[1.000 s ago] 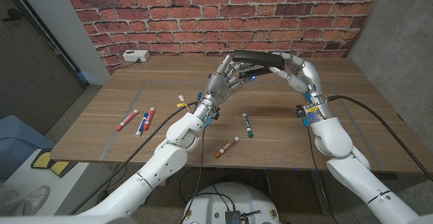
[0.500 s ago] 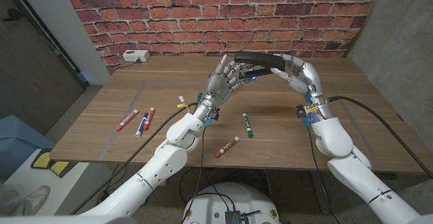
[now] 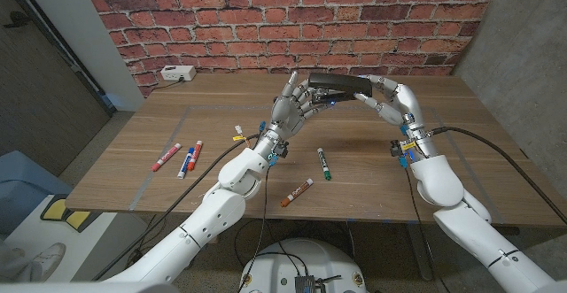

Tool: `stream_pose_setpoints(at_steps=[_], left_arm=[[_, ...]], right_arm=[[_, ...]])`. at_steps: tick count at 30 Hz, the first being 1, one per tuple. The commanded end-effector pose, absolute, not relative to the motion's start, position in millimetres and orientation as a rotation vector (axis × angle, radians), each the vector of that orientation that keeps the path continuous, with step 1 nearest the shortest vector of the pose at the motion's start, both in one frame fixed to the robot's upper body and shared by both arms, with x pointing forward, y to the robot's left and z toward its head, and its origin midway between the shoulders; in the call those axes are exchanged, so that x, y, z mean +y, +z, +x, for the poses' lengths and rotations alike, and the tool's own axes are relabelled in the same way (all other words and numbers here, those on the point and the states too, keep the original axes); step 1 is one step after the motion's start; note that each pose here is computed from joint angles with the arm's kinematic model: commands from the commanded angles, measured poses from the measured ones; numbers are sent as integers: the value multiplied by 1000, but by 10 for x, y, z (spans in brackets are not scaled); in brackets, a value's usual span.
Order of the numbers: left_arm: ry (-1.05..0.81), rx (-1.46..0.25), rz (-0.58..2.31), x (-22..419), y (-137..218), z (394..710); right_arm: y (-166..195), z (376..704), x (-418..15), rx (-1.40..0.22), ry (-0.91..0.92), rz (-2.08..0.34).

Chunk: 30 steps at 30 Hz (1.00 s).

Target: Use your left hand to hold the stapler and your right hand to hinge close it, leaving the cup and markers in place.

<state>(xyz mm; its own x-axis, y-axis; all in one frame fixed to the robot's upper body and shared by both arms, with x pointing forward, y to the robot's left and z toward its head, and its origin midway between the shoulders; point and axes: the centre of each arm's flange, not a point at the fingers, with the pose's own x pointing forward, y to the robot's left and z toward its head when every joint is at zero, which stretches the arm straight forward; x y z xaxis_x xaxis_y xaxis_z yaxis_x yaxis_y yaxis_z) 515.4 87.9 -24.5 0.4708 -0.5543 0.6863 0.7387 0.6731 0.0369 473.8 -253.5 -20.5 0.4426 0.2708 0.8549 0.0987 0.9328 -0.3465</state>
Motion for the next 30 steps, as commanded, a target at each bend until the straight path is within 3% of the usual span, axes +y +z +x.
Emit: stream_pose_setpoints(at_steps=[1, 30], left_arm=[[-797, -719, -276, 864, -246, 5161], [-766, -714, -253, 871, -273, 5134]], right_arm=[[-234, 4749, -2533, -1109, 69, -460], [-227, 4677, -2476, -1128, 25, -520]])
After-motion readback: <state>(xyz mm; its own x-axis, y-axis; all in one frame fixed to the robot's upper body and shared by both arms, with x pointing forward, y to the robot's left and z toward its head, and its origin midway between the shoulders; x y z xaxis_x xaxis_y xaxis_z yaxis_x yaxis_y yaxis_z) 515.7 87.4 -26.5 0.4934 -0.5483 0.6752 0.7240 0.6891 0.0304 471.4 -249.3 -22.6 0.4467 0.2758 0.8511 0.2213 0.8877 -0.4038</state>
